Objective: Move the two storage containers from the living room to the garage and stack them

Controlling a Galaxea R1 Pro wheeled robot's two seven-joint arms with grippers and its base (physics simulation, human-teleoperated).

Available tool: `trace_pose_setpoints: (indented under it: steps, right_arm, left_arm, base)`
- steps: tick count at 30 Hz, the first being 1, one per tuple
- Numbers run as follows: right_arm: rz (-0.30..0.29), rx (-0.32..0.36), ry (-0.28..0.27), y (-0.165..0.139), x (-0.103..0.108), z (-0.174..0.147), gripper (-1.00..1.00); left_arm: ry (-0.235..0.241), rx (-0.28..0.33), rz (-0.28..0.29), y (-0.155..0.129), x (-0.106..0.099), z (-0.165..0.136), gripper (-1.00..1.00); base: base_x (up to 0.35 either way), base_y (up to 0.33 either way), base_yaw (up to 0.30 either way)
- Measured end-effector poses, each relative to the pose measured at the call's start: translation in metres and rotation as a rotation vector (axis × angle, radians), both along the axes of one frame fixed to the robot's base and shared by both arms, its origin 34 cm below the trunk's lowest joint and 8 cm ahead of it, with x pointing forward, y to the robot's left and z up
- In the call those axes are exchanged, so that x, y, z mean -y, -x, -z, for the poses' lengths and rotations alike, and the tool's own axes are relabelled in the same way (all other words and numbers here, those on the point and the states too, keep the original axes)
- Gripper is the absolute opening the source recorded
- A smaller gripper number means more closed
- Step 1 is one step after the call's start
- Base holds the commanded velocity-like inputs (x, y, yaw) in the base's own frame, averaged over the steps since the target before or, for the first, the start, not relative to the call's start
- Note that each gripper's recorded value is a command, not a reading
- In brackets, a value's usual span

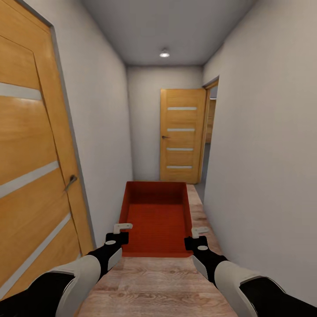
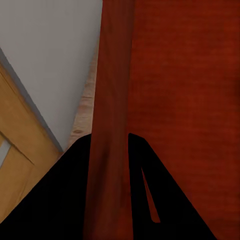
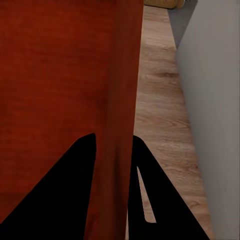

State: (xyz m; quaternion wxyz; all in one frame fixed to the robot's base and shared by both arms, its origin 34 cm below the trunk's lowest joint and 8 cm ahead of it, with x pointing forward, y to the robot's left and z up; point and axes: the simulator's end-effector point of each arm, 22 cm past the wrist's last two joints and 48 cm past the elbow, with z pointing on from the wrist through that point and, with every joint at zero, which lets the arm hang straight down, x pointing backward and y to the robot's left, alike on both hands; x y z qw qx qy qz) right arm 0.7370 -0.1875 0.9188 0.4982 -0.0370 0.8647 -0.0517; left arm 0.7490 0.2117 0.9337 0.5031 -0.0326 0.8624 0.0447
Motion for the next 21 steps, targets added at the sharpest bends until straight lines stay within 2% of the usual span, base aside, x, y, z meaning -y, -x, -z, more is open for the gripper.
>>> trace_pose_setpoints:
  steps: [10, 21]
  right_arm:
    - [0.0, 0.0, 0.0, 0.0, 0.0001, 0.0, -1.0]
    - [0.0, 0.0, 0.0, 0.0, 0.0, 0.0, -1.0]
  left_arm:
    - [0.0, 0.0, 0.0, -0.0001, 0.0001, -0.0001, -1.0]
    - [0.0, 0.0, 0.0, 0.0001, 0.0, 0.0002, -1.0]
  base:
    - [0.323, 0.0, -0.087]
    - [0.323, 0.0, -0.009]
